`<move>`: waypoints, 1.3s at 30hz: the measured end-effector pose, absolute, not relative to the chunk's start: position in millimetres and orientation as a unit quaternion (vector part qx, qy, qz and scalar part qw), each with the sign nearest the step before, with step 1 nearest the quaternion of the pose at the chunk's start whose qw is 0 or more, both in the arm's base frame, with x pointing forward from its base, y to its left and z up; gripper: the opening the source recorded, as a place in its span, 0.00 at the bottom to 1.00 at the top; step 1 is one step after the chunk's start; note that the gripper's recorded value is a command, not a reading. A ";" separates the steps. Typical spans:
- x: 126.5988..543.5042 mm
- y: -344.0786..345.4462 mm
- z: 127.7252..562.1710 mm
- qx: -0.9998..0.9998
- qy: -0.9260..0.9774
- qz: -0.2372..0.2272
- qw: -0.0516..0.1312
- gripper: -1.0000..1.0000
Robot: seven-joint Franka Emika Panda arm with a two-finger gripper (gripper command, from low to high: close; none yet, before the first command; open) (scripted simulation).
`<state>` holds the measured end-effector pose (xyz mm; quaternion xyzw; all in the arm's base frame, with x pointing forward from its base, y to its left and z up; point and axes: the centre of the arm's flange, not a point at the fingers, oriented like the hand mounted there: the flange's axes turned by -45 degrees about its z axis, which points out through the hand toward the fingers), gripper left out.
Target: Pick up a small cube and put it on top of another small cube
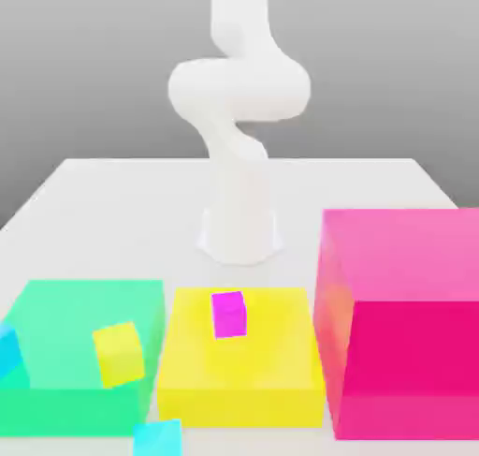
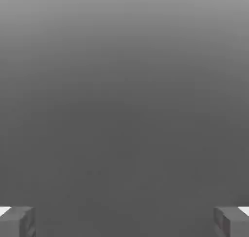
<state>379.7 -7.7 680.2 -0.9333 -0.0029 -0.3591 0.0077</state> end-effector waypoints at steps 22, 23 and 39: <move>529.3 -71.5 319.0 -0.994 -0.067 -0.086 0.013 0.50; 528.9 -74.3 301.2 -0.995 -0.070 -0.074 0.012 0.50; 514.7 -93.7 136.2 -0.996 -0.087 0.000 0.000 0.00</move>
